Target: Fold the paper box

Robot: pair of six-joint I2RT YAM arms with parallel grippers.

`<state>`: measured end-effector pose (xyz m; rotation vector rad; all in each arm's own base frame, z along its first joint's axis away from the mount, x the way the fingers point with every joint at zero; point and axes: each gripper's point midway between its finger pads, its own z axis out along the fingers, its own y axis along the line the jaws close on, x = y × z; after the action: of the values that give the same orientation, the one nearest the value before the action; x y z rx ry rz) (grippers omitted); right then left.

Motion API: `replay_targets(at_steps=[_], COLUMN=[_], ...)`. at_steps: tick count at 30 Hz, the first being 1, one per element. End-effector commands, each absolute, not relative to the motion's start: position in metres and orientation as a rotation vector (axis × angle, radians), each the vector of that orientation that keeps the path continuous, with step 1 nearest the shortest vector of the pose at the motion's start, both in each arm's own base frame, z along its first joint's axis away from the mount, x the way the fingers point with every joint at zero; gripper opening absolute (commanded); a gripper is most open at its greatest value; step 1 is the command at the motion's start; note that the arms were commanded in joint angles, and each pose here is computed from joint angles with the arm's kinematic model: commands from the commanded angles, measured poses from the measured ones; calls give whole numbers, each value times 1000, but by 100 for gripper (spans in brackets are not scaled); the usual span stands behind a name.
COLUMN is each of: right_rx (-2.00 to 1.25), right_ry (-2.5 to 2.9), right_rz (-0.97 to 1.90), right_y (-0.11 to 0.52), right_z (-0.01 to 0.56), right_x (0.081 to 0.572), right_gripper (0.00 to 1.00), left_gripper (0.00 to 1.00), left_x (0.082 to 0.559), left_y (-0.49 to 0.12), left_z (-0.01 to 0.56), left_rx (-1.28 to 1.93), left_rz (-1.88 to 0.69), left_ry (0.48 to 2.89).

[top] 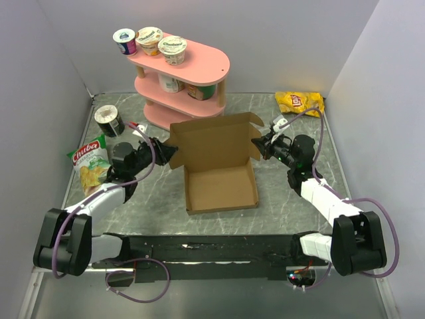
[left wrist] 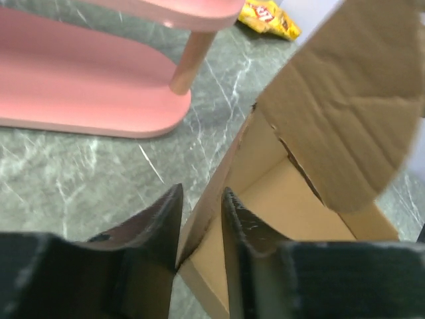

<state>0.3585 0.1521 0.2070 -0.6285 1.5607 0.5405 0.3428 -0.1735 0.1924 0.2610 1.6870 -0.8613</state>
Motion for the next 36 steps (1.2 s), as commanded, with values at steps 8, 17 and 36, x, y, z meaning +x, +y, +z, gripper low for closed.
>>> replay_targets(at_steps=[8,17,36], right_rx=[-500,-327,-90], right_ry=[1515,1531,1605], right_rz=[315,235,189], right_y=[145,146,134], right_z=[219,206,187], right_x=[360,348,338], right_gripper=[0,0,0], left_gripper=[10,9,9], left_x=[359,361,322], left_y=[-209,-236,-282], left_z=[199,192,151], left_rx=[178,-17,-110], left_rz=[-681,-618,-570], left_ry=[1802,1899,1962])
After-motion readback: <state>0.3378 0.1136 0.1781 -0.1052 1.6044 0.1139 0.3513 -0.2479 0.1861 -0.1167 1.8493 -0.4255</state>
